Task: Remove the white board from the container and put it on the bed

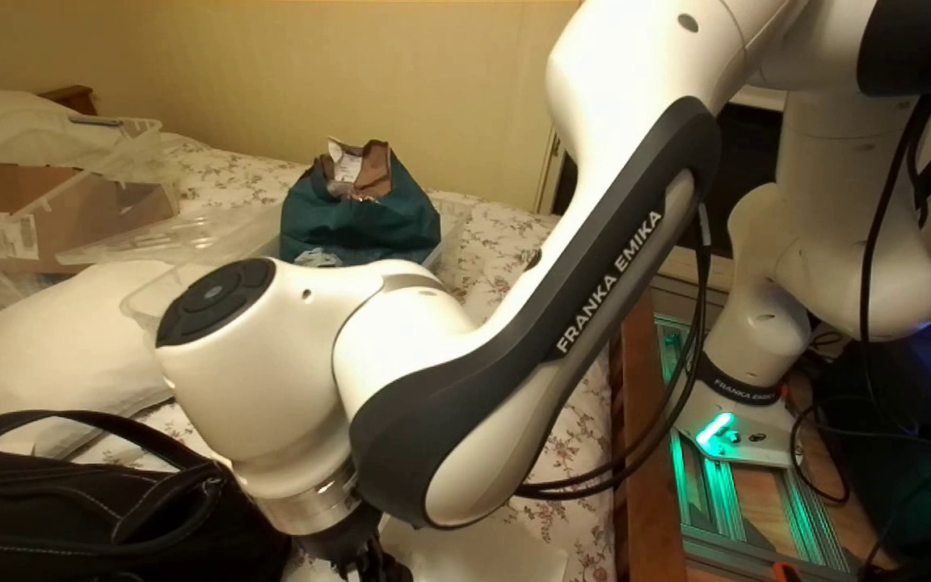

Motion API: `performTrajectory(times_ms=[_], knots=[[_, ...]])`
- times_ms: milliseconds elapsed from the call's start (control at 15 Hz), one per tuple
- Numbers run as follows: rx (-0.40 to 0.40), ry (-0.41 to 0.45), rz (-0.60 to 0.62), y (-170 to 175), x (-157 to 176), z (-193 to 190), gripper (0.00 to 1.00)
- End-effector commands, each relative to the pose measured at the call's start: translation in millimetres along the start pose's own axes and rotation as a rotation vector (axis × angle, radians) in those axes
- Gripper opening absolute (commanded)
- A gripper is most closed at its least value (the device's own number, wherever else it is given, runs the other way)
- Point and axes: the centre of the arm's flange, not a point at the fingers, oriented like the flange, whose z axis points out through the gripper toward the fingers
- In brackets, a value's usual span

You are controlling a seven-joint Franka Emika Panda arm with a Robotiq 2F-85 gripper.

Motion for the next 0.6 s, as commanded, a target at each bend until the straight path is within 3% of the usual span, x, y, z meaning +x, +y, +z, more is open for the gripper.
performTrajectory(times_ms=[0, 533], knots=[[0.004, 0.023, -0.017, -18, 22, 27, 0.07], [0.014, 0.109, -0.089, -45, 50, 68, 0.07]])
